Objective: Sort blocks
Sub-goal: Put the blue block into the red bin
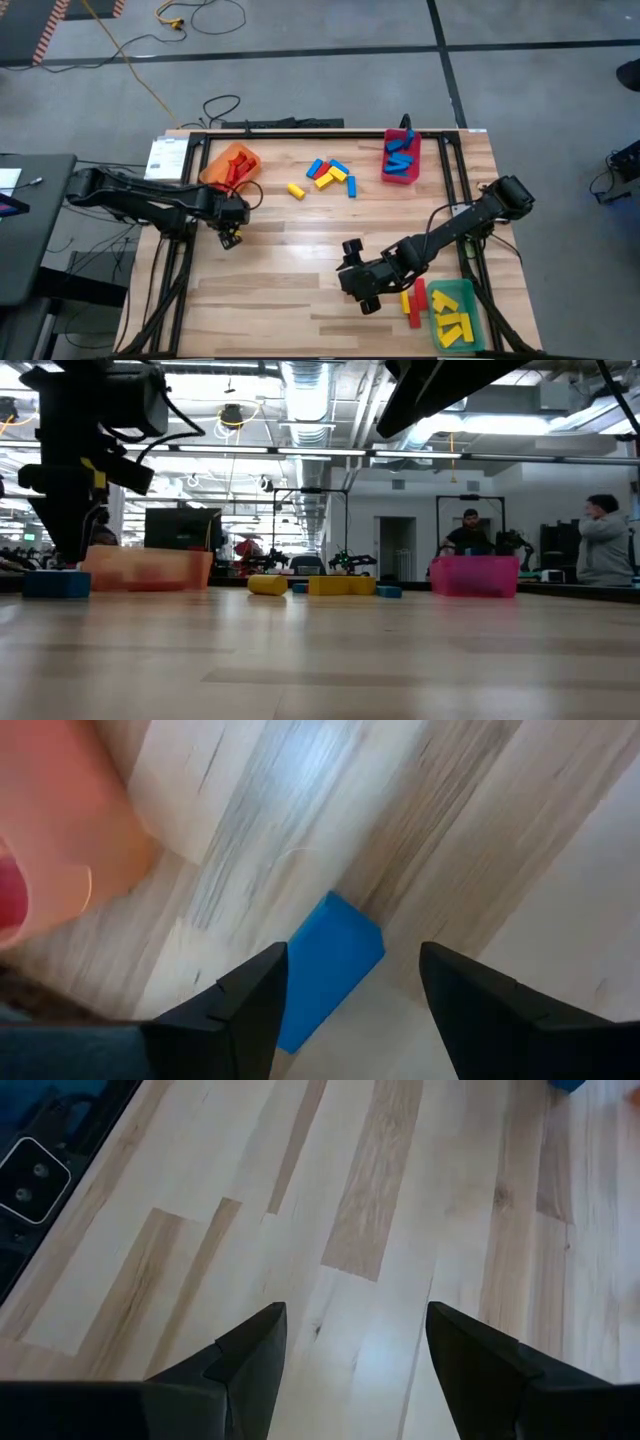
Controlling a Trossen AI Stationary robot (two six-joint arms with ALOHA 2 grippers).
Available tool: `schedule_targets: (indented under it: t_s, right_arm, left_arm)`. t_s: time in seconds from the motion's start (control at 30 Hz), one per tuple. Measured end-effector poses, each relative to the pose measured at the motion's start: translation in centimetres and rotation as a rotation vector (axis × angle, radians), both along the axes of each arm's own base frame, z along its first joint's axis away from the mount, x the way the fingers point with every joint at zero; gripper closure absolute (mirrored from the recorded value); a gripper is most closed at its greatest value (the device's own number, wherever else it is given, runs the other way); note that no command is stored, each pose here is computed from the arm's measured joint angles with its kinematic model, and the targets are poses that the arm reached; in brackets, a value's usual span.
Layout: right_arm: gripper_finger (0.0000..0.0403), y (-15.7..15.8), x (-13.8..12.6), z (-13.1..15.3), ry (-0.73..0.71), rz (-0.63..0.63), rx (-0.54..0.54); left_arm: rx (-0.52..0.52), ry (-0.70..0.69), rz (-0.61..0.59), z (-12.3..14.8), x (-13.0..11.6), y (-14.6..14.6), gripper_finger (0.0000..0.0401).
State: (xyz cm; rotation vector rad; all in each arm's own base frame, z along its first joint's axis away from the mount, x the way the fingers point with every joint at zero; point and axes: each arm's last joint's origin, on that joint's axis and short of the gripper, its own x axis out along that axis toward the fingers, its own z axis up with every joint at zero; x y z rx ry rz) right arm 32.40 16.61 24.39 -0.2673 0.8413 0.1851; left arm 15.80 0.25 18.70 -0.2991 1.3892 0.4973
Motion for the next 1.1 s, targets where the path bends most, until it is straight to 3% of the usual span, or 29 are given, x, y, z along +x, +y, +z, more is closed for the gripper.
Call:
schedule_targets:
  t_s: [0.37,0.63,0.8,1.1]
  right_arm:
    - [0.0148,0.1,0.0,0.0,-0.002,0.004,0.002]
    - [0.0148,0.3,-0.1,0.0,-0.003,0.010,0.002]
    - [0.0148,0.4,-0.1,0.0,-0.005,0.011,0.004]
    - [0.0148,0.4,-0.1,0.1,-0.008,0.011,0.005]
  left_arm:
    - [-0.066,0.181,0.044,-1.5,0.7,-0.2,0.0180]
    - [-0.053,0.211,0.009,-2.6,1.9,-0.2,0.0187]
    - [-0.030,0.115,-0.011,-2.1,3.9,-0.1,0.0204]
    - [-0.066,-0.161,-0.149,1.5,7.9,-0.9,0.0221]
